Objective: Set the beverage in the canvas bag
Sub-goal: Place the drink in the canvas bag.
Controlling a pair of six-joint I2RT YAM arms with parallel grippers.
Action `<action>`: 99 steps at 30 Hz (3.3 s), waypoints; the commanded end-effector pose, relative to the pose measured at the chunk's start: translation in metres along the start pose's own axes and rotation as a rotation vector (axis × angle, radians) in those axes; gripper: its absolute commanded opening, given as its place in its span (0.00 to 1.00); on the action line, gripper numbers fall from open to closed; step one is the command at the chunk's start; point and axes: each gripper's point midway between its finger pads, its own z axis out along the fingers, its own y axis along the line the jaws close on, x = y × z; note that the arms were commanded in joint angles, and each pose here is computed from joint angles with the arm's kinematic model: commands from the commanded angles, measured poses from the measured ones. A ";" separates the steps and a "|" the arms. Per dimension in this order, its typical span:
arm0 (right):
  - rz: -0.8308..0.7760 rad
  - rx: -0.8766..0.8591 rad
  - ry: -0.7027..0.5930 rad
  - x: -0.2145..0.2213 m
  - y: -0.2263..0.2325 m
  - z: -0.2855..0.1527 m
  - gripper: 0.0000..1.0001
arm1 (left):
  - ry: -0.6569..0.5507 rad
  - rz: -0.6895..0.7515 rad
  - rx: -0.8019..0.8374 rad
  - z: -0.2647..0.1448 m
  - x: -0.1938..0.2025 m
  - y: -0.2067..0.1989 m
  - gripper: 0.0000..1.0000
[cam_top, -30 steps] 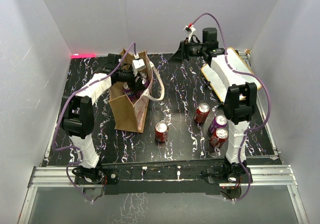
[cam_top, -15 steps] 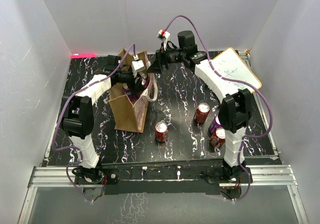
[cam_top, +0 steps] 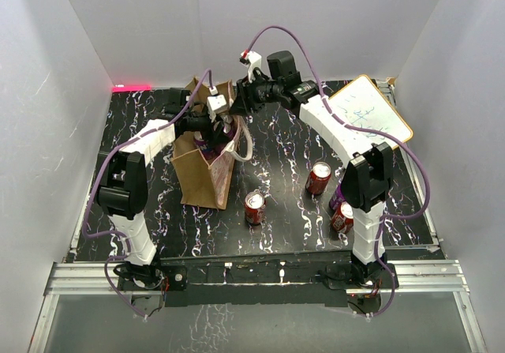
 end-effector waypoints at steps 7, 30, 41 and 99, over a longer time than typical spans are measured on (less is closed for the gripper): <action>-0.017 0.084 -0.069 -0.038 0.007 -0.012 0.08 | -0.133 0.187 -0.071 -0.017 -0.043 0.033 0.00; -0.034 0.096 -0.070 -0.034 -0.006 -0.011 0.08 | -0.057 0.215 0.030 0.005 0.006 0.030 0.09; -0.037 0.103 -0.064 -0.032 -0.011 -0.011 0.08 | -0.051 0.242 0.056 0.004 0.015 0.019 0.31; -0.053 0.066 -0.069 -0.030 -0.011 -0.007 0.08 | -0.105 0.308 -0.031 -0.032 -0.046 0.014 0.83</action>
